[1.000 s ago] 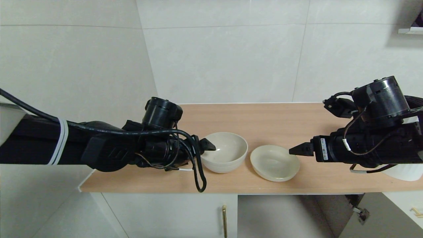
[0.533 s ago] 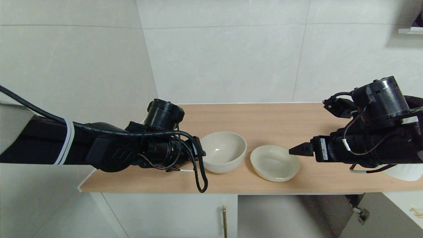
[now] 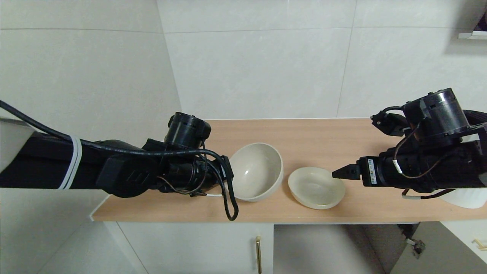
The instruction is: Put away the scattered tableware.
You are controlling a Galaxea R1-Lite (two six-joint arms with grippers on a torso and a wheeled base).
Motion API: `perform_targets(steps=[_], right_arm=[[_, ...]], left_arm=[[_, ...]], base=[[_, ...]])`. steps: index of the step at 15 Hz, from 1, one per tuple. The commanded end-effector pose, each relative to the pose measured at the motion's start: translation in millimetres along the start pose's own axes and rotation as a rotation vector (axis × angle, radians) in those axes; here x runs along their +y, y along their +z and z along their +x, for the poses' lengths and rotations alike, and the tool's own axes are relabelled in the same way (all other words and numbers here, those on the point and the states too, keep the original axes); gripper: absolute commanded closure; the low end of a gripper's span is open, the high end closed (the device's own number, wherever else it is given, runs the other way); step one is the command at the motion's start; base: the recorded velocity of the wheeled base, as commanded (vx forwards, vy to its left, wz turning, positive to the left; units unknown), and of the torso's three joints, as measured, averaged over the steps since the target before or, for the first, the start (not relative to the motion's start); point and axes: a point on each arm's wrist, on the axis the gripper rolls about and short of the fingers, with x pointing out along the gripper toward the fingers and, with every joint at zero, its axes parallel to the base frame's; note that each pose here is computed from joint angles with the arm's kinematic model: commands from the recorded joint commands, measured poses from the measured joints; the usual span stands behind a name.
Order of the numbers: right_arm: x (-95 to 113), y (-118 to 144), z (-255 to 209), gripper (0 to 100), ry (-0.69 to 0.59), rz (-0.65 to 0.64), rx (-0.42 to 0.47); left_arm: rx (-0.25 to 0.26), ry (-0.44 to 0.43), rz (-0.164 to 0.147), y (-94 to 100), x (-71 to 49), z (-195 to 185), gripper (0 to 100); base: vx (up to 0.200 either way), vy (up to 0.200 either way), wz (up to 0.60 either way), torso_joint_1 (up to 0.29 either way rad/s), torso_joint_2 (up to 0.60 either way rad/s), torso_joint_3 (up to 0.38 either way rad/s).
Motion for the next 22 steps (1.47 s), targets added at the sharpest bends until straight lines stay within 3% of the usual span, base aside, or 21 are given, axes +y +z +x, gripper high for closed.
perform_targets(steps=[1,7,12,21,22], right_arm=[[0,-1,8,0,-0.012,-0.001,0.018],[-2,-11,57,0,-0.161,-0.001,0.05],[-2,-18,86,0,-0.174,0.025,0.067],[-3,-19,92,0,-0.179,0.045,0.077],[-4,-20,92,100,-0.18,0.047,0.078]], left_arm=[[-0.006,-0.005,0.0,1.0,-1.0,-3,100],[-0.015,-0.014,0.001,2.1,-2.4,-8,100],[-0.016,-0.013,0.0,2.4,-2.0,-8,100],[-0.019,-0.014,-0.001,3.1,-2.0,-9,100],[-0.019,-0.014,-0.001,3.1,-2.0,-9,100]], base=[[0.0,0.0,0.0,0.0,0.0,0.0],[0.0,0.0,0.0,0.0,0.0,0.0],[0.0,0.0,0.0,0.0,0.0,0.0],[0.0,0.0,0.0,0.0,0.0,0.0],[0.0,0.0,0.0,0.0,0.0,0.0]])
